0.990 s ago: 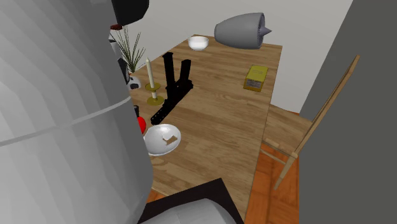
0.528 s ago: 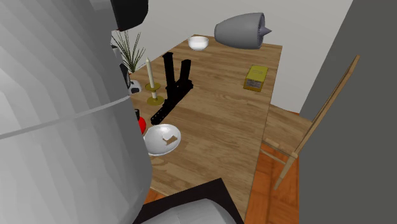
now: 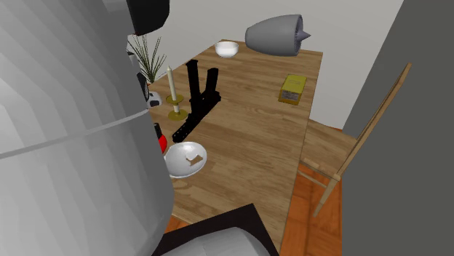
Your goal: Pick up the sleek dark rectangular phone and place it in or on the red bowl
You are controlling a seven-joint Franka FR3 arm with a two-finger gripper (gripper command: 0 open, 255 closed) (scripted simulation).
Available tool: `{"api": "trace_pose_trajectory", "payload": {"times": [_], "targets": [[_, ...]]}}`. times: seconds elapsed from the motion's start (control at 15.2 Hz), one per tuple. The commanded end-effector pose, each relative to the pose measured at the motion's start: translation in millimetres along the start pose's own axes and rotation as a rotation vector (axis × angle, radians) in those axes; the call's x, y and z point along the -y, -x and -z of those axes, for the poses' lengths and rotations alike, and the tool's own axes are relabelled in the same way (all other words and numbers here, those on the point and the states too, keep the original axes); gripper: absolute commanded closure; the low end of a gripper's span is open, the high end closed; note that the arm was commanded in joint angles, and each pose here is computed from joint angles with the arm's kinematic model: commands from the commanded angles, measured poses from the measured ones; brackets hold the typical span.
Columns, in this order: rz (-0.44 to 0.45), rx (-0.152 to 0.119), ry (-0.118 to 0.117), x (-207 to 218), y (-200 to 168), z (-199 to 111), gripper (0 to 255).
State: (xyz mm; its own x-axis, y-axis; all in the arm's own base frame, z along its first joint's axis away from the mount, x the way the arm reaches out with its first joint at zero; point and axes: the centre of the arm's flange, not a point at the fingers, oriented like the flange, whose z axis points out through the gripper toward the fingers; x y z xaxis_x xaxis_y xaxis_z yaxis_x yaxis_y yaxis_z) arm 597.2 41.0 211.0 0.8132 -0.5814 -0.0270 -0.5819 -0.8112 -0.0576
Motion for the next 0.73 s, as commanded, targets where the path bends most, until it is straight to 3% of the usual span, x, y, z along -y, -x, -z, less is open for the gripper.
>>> {"api": "trace_pose_trajectory", "payload": {"times": [0.0,0.26,0.66], "targets": [[0.0,0.0,0.0,0,0,0,0],[0.0,0.0,0.0,0,0,50,0],[0.0,0.0,0.0,0,0,50,0]]}}
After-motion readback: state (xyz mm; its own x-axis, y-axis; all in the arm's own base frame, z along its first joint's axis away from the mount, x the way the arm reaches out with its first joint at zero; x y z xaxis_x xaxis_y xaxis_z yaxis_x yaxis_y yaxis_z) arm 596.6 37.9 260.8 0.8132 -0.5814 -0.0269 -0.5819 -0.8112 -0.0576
